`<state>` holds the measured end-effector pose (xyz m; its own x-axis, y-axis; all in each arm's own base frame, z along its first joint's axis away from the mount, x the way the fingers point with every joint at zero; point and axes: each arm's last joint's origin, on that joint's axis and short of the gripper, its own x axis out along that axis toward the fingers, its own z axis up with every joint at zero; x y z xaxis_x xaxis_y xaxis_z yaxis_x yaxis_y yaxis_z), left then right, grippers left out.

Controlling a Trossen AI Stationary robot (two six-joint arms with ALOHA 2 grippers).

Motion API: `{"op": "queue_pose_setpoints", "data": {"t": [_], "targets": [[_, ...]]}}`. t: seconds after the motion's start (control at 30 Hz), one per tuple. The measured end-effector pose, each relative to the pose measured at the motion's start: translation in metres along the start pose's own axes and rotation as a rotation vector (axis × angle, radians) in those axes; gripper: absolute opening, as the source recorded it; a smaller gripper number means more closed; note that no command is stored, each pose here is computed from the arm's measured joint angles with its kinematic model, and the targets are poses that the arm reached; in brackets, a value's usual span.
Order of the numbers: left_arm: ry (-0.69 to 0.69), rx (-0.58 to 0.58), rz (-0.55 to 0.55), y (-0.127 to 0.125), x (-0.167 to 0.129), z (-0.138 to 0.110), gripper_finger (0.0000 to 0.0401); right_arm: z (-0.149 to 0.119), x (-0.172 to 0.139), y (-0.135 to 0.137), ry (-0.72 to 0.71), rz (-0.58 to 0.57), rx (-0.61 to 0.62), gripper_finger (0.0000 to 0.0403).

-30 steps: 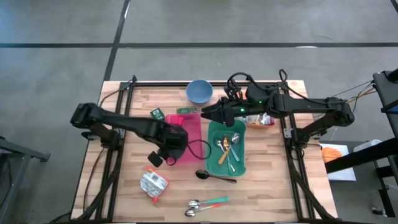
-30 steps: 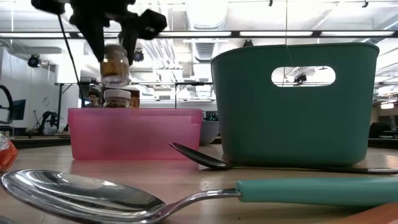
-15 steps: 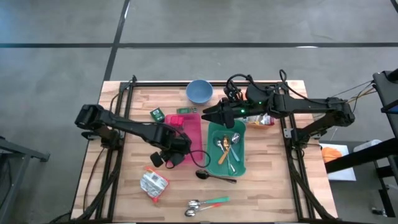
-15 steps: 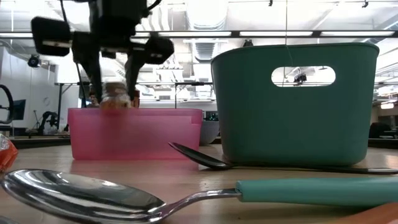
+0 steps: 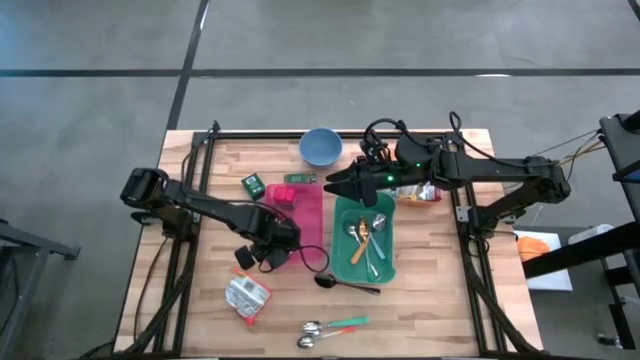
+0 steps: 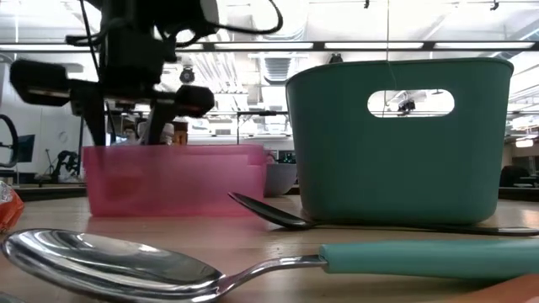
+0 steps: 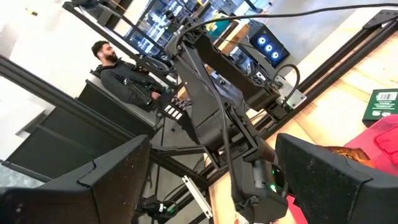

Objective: Pick & Place Food Item
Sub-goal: Put the brown spice bottle into the red bin, then put the green spice bottle into the red bin

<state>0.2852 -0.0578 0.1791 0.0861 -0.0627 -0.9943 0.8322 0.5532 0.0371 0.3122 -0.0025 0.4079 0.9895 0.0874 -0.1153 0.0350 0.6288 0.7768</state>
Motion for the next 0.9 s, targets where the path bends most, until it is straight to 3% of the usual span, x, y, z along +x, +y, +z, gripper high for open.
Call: {"op": "queue_pose_setpoints", "data": {"t": [0.53, 0.77, 0.9], "targets": [[-0.015, -0.052, 0.019, 0.0, 0.005, 0.0, 0.0165, 0.0, 0.0, 0.0, 0.0, 0.001, 0.0, 0.0343], [-0.03, -0.113, 0.036, 0.002, 0.001, 0.002, 0.031, 0.0, 0.0, 0.0, -0.001, 0.001, 0.0, 0.0343], [-0.049, -0.112, 0.055, 0.004, -0.006, 0.004, 0.0339, 0.0, 0.0, 0.0, -0.001, 0.002, 0.001, 0.0343]]}}
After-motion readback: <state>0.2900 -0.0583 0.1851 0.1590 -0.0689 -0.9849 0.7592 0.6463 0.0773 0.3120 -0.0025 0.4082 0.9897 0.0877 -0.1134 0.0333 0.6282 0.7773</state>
